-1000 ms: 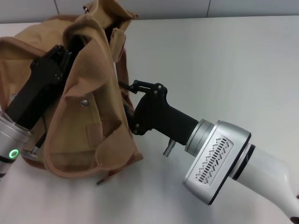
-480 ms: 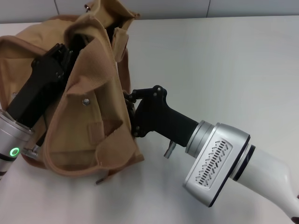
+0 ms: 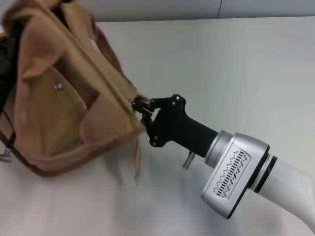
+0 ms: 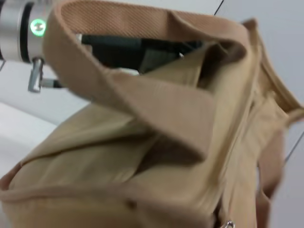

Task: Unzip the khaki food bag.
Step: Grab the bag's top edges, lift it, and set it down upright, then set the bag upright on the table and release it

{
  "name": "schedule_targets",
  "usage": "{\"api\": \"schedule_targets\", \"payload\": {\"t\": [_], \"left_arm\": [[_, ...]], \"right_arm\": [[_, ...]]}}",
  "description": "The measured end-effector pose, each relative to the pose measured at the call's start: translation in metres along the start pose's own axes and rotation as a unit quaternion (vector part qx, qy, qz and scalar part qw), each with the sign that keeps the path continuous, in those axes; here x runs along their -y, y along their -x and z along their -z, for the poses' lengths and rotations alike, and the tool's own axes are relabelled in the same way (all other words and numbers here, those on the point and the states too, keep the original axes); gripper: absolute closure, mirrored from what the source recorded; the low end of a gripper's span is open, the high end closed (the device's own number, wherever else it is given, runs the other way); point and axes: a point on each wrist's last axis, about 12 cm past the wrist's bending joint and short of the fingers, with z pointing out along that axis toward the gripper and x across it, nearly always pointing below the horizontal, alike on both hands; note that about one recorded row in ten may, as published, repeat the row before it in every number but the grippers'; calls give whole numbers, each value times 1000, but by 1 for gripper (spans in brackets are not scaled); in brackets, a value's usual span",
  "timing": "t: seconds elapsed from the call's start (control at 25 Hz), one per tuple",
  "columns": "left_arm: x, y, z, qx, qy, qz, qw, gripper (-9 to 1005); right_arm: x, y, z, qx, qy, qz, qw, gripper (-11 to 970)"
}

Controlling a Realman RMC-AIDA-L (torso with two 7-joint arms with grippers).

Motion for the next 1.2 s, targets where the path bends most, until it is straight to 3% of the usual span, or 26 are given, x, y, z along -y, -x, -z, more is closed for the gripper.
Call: {"api": "schedule_targets", "payload": {"t": [0.44,0.76,0.96,1.2], "left_arm": [[-6,6,9,18,27,-11,999,904],[-5,5,7,10,19,-12,1000,902],[-4,4,6,7,11,-11,1000,901],[-3,4,5,8,9,-11,1000,899]], "right_arm": [[1,-8,15,-10,-26,-6,1000,836],[21,-18,15,-31,-59,4,998,793],[26,-22,3,-59,-37,14,998,547],[27,-20,-8,-65,-15,23,998,460]]}}
